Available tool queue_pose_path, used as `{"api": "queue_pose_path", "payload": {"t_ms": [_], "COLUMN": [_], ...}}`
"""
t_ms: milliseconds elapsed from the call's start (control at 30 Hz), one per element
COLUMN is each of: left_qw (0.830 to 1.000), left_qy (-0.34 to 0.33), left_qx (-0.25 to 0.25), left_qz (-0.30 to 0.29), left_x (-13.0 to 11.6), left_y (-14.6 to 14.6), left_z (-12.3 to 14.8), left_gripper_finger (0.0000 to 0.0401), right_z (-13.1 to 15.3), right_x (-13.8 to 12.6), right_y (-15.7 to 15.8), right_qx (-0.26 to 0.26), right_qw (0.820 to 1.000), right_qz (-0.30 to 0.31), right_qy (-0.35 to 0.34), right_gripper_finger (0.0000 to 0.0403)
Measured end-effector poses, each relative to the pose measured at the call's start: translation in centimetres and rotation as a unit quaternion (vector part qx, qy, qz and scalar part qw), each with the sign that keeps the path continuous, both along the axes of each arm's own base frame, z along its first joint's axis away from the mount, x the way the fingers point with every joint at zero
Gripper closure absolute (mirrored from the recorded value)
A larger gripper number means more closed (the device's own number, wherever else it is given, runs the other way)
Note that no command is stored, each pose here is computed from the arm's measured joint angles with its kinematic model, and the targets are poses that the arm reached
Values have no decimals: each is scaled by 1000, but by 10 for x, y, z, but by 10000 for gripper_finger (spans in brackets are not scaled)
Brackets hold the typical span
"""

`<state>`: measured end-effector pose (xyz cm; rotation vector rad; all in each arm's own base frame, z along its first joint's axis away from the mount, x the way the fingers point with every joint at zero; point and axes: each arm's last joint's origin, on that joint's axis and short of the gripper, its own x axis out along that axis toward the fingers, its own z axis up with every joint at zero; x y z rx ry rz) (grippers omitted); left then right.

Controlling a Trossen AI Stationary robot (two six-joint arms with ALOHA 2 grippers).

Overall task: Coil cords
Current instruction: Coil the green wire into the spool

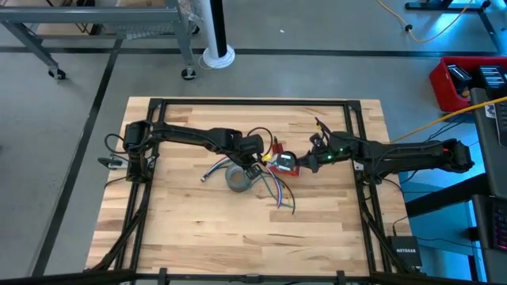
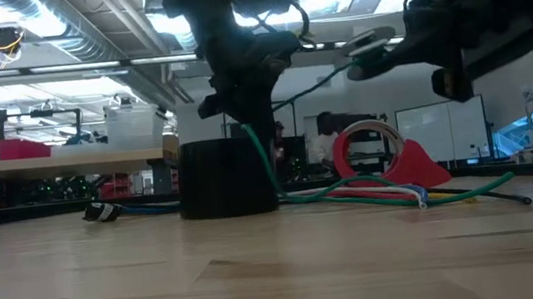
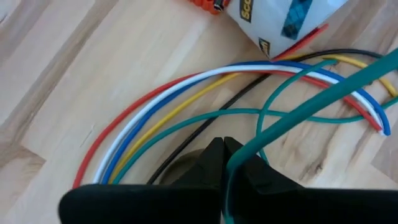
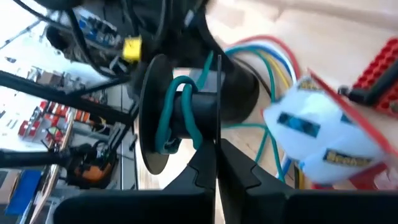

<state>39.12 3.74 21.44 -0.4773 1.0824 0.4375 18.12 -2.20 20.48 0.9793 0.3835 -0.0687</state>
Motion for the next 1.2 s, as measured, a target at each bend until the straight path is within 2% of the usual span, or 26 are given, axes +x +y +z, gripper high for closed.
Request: {"api": "queue_pose_path", "payload": {"t_ms": [200,367,600,767,900,1100,1200], "left_qw": [999,996,992,987,984,984,988], "left_qy": [-30,-58,-75,-117,-122,-126,-127], "left_qx": [23,40,35,-12,-59,-75,-74], "left_qz": [14,50,91,110,113,98,57], "left_x": [-7,-16,-19,-17,-17,-17,-16], "left_y": [2,12,40,56,61,61,60], "left_z": [22,42,45,49,47,47,47], "left_gripper_finger": [401,401,401,401,401,401,396], "right_z": [-3,-1,3,3,3,4,4], "right_x": [-1,-1,1,1,1,2,2], "right_y": [0,-1,-3,-4,-4,-5,-5], "right_qx": [2,-8,-19,-24,-29,-35,-35], "right_qw": [1000,1000,999,998,997,996,996], "right_qz": [0,-20,-40,-55,-68,-79,-79], "right_qy": [17,10,-14,-11,-12,-19,-19], "right_gripper_finger": [400,400,400,400,400,400,400]}}
